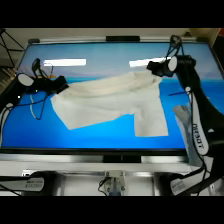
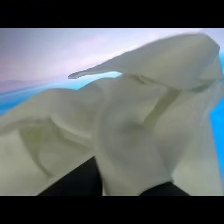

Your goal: Fold the shirts.

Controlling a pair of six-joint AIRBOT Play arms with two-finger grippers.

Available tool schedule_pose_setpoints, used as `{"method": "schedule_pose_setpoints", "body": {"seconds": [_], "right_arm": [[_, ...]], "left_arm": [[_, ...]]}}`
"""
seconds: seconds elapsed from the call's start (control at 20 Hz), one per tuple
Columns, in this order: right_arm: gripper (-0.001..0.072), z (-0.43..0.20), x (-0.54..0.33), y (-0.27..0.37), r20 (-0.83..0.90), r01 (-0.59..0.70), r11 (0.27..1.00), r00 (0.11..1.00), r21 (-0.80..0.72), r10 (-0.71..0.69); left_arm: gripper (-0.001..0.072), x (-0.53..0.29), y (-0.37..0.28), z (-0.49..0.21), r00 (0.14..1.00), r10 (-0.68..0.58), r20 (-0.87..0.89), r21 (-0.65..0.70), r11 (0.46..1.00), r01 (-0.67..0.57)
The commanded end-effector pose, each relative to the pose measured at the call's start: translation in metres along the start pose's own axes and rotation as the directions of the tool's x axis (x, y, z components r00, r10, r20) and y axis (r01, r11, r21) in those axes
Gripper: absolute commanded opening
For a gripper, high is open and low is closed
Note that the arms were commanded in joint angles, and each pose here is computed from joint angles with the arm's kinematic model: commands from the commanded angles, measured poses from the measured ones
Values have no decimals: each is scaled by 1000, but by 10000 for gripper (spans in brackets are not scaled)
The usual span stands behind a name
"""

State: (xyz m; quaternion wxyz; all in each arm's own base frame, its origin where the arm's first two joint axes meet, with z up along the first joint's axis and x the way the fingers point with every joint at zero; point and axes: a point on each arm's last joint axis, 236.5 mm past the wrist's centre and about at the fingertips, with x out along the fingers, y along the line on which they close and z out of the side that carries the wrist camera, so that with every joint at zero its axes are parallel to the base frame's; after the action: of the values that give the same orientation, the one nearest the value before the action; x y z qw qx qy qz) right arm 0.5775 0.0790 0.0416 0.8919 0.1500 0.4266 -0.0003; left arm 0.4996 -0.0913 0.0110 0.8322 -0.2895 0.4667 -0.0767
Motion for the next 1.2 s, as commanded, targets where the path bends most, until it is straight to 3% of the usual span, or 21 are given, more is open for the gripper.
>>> {"method": "schedule_pose_setpoints", "body": {"seconds": [0.0,0.05,0.1,0.15,0.2,0.25,0.4,0.55,0.7,0.9,0.95,1.15], "right_arm": [[542,-20,25,11,-61,-58,997,996,53,61],[542,-15,15,8,-52,-54,998,997,-11,54],[542,-7,0,1,-42,-37,996,999,-84,34],[542,-1,-18,-10,-35,-5,991,999,-135,0],[541,6,-40,-29,-32,44,985,998,-165,-50],[541,10,-60,-49,-36,92,980,994,-179,-100],[540,3,-107,-111,-118,181,968,972,-172,-203],[539,-32,-121,-152,-292,190,976,932,-110,-214],[539,-48,-119,-158,-362,171,982,912,-84,-190],[539,-47,-109,-133,-353,112,989,925,-92,-138],[539,-46,-108,-129,-345,107,989,928,-105,-137],[539,-48,-102,-117,-344,90,985,929,-149,-137]], "left_arm": [[481,17,9,-16,996,-27,-83,-85,996,20],[568,6,11,-15,993,-32,-110,-83,996,22],[571,-9,16,-13,988,-36,-151,-86,996,23],[561,-27,24,-11,981,-37,-190,-94,995,20],[449,-47,33,-9,974,-31,-227,-99,995,8],[409,-67,45,-8,969,-12,-248,-101,995,-14],[408,-118,86,-29,944,124,-306,-68,986,-151],[419,-126,98,-100,906,134,-401,-70,982,-176],[419,-99,97,-177,913,40,-405,-177,977,-121],[413,-67,102,-209,941,-42,-335,-337,938,-78],[386,-63,105,-210,945,-35,-325,-335,939,-80],[388,-48,96,-209,954,-8,-300,-301,950,-87]]}}
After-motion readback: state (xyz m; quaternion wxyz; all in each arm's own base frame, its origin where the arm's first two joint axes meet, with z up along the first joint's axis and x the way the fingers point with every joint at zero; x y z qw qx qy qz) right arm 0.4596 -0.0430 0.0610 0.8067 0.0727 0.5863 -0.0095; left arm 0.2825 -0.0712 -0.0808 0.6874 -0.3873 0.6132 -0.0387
